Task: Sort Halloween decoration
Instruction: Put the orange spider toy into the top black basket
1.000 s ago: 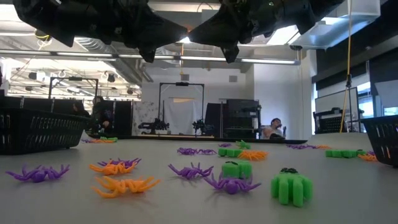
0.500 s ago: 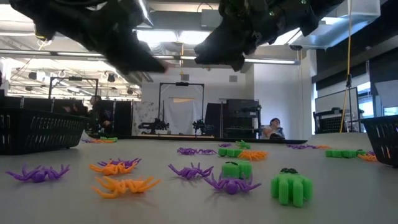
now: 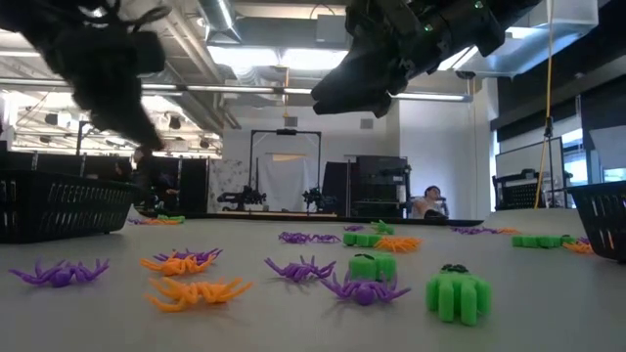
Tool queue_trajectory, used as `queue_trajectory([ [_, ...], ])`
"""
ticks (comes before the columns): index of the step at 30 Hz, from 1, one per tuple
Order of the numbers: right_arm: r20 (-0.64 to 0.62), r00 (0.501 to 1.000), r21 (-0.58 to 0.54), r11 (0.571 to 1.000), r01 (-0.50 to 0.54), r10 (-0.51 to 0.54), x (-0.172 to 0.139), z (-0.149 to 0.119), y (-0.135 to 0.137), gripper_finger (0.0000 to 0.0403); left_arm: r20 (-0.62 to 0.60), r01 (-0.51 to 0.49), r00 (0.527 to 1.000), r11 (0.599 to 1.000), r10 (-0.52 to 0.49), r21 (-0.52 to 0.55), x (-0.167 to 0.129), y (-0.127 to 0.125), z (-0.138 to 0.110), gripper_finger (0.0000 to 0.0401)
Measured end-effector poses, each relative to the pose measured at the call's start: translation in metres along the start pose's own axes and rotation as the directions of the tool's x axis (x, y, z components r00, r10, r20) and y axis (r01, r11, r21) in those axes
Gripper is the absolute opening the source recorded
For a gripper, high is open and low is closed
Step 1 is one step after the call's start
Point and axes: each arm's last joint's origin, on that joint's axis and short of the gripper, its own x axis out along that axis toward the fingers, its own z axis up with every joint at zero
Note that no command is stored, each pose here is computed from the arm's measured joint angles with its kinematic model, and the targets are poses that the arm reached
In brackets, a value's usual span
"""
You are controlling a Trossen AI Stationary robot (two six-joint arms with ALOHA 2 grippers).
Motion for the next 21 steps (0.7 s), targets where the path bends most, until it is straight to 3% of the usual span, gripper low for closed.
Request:
queue_trajectory([
  [5, -0.002, 1.000, 0.000, 1.000, 0.000, 0.000, 0.000, 0.000, 0.000, 0.0174, -0.070, -0.018, 0.997, 0.998, 0.015, -0.056, -0.003, 0.000, -0.010, 0.0000],
  [10, -0.006, 1.000, -0.004, 1.000, 0.001, -0.001, 0.000, -0.001, 0.000, 0.0174, -0.178, 0.048, 0.982, 0.997, -0.059, -0.068, -0.010, -0.004, -0.012, 0.0000],
  [16, 0.001, 1.000, -0.008, 1.000, 0.004, -0.004, 0.000, 0.000, 0.000, 0.0174, -0.312, -0.050, 0.949, 0.999, 0.042, -0.016, -0.050, -0.002, 0.015, 0.0000],
  [21, 0.008, 1.000, -0.008, 1.000, 0.025, -0.025, 0.000, 0.001, -0.001, 0.0174, -0.365, -0.064, 0.929, 0.998, 0.062, 0.007, -0.076, -0.006, 0.037, 0.0000],
])
